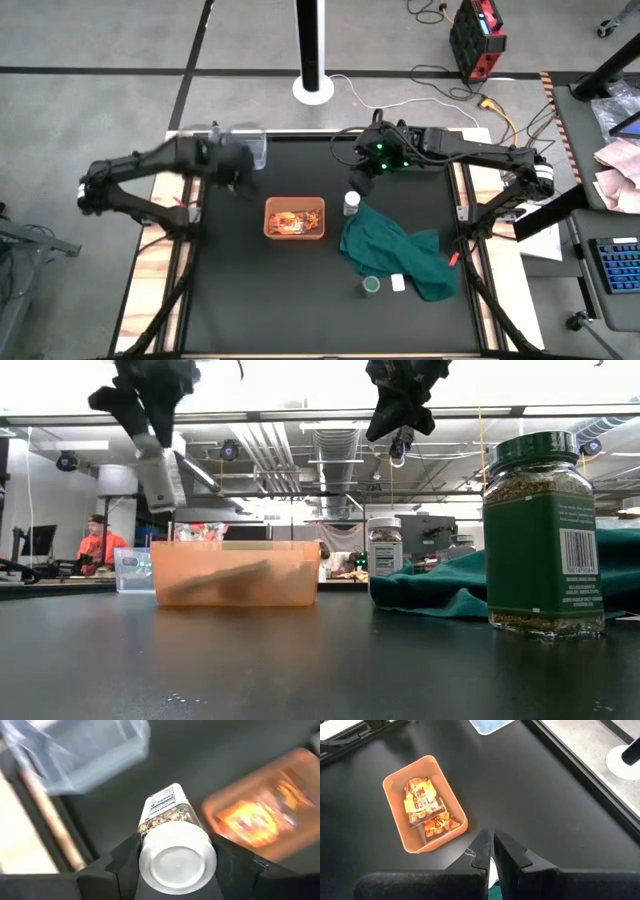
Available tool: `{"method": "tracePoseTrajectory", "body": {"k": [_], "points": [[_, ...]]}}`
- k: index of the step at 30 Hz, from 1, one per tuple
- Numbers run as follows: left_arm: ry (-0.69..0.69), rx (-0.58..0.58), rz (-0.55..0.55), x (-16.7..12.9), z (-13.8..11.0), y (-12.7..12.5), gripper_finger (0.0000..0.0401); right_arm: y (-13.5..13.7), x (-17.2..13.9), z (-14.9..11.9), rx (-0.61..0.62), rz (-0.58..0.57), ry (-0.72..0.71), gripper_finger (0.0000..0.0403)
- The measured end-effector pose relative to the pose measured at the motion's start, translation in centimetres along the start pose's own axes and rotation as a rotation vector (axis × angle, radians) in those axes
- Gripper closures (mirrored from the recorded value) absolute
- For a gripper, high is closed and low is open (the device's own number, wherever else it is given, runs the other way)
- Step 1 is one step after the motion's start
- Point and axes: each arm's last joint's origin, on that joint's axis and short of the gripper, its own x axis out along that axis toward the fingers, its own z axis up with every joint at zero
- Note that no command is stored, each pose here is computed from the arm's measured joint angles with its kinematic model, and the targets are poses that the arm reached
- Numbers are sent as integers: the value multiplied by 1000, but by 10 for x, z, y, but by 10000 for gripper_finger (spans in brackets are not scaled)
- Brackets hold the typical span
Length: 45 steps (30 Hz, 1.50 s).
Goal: Sort spices by type
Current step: Put the left white seasoning bottle into the transparent bin
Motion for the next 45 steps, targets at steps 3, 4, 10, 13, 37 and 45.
{"method": "tracePoseTrajectory", "body": {"k": [3,4,10,13,37,45], "points": [[-34,0,17,8,31,30,211,0,0,0,2,0,0,390],[-48,-1,17,10,40,41,211,0,0,0,9,0,0,390],[9,-41,76,36,75,117,211,0,0,0,32,0,0,390],[59,-2,49,52,88,132,211,0,0,0,47,0,0,390],[299,68,19,110,175,134,211,-1,0,0,88,-1,-3,390],[365,85,64,123,164,135,212,-2,1,0,74,-6,-3,390]]}}
